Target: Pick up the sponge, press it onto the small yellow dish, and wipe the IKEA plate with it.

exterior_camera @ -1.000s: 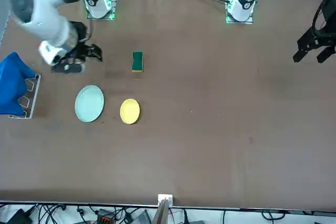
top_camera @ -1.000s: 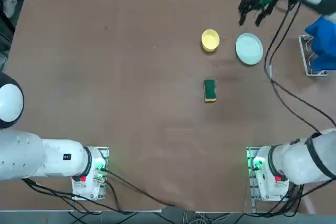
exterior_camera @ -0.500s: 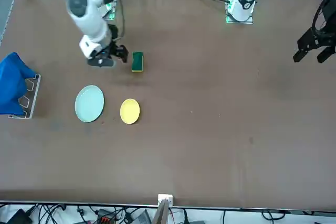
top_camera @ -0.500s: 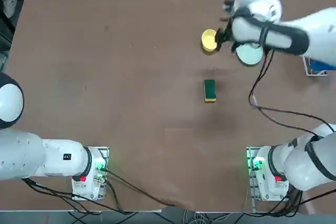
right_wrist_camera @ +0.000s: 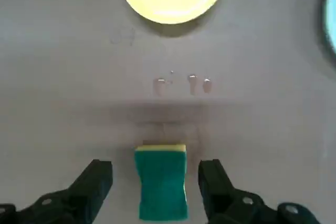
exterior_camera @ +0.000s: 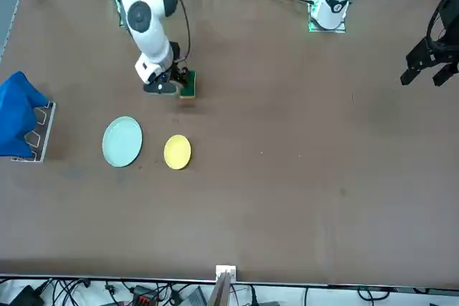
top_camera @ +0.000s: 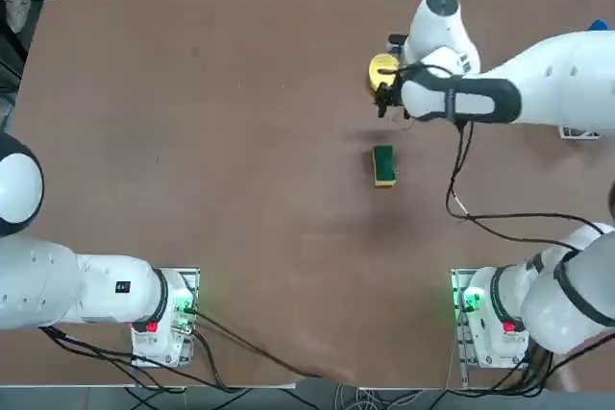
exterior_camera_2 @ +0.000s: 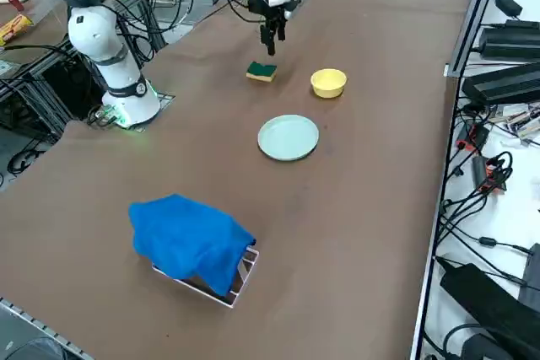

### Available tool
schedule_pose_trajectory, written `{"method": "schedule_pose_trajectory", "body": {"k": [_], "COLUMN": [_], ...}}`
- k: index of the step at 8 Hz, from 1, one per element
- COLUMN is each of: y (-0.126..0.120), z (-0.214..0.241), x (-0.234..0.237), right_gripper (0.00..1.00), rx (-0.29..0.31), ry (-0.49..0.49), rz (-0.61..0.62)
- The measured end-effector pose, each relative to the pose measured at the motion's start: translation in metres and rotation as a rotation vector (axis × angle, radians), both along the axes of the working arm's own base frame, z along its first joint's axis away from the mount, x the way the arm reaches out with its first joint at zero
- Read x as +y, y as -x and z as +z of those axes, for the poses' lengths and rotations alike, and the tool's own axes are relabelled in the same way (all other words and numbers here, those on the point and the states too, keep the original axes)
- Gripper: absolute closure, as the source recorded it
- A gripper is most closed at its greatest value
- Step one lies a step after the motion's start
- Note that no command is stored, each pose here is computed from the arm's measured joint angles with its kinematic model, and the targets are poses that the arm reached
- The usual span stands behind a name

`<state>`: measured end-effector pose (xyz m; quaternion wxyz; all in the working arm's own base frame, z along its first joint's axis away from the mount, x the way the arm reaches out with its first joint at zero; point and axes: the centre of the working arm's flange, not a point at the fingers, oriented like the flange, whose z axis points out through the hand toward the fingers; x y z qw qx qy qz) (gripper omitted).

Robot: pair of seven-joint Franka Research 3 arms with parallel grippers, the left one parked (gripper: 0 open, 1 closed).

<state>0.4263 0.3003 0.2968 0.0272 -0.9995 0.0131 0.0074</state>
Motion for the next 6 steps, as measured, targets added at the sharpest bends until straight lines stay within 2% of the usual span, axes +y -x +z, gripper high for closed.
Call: {"method": "schedule_pose_trajectory", "body": {"k": [3, 6], "y": [0.022, 0.041], "z": [-0.055, -0.072], "x": [0.009, 0.01], "right_gripper": [0.0, 0.0], "rx": [-0.026, -0.016], "ry": [0.005, 0.017], "rz": [0.037, 0.061]}}
